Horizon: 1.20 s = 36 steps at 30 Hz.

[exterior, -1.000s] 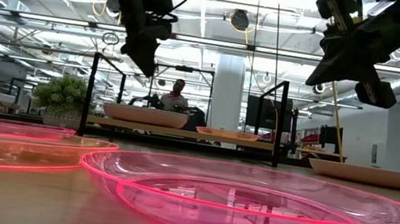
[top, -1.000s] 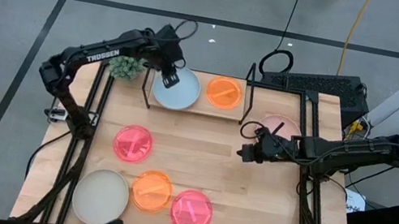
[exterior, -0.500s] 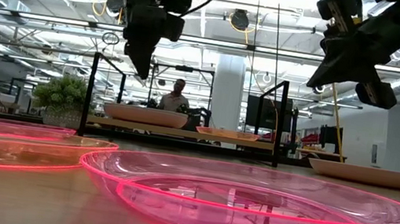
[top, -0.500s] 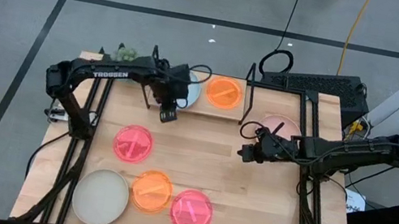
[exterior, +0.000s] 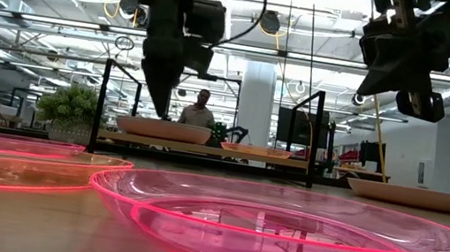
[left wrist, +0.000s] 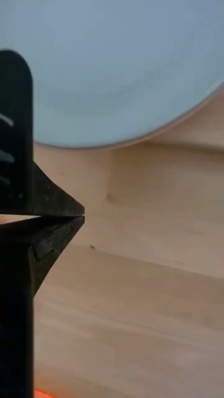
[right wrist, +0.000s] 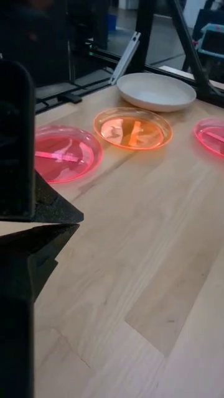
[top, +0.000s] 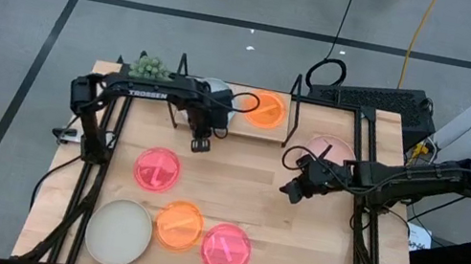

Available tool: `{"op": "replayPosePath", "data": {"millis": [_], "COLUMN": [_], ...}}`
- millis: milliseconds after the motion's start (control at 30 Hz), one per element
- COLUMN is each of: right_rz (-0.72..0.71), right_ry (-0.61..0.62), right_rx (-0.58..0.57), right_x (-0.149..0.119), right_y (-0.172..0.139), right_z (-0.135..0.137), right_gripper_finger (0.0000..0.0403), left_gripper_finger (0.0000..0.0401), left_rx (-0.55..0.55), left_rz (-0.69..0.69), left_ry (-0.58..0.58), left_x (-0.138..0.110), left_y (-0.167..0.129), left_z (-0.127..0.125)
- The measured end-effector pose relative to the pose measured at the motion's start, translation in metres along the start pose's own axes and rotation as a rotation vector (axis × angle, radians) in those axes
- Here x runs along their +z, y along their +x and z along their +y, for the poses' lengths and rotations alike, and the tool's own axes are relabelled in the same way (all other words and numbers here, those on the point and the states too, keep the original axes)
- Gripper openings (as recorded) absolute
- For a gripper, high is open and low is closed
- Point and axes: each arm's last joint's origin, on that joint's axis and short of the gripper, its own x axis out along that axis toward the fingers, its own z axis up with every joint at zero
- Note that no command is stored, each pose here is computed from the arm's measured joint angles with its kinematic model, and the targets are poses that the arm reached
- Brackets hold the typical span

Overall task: Place and stack plates onto a shelf
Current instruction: Stack the light blue plate on the pink plate on the shelf

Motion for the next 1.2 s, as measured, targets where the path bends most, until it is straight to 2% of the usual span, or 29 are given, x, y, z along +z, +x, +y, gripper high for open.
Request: {"op": "replayPosePath", "data": {"millis": [100,267,767,1200], "right_rz": [0.001,0.001,0.051,0.15], "right_ry": [-0.017,-0.058,-0.126,-0.127], "right_rx": [0.001,0.0,0.02,0.077], "right_x": [0.0,0.0,-0.002,-0.005], "right_y": [0.0,0.0,0.0,0.0], "right_z": [0.0,0.0,0.0,0.001], "right_gripper_finger": [0.0,0.0,0.0,0.0], "left_gripper_finger": [0.0004,0.0004,0.0004,0.0003], "left_rx": [0.008,0.08,0.125,0.146], "left_rz": [0.019,0.008,-0.009,-0.035], "left_ry": [0.016,0.031,-0.003,-0.109], "left_x": [0.001,0.002,0.004,0.005], "left_y": [0.006,0.005,0.004,0.001], "left_z": [0.001,0.005,0.012,0.006]}}
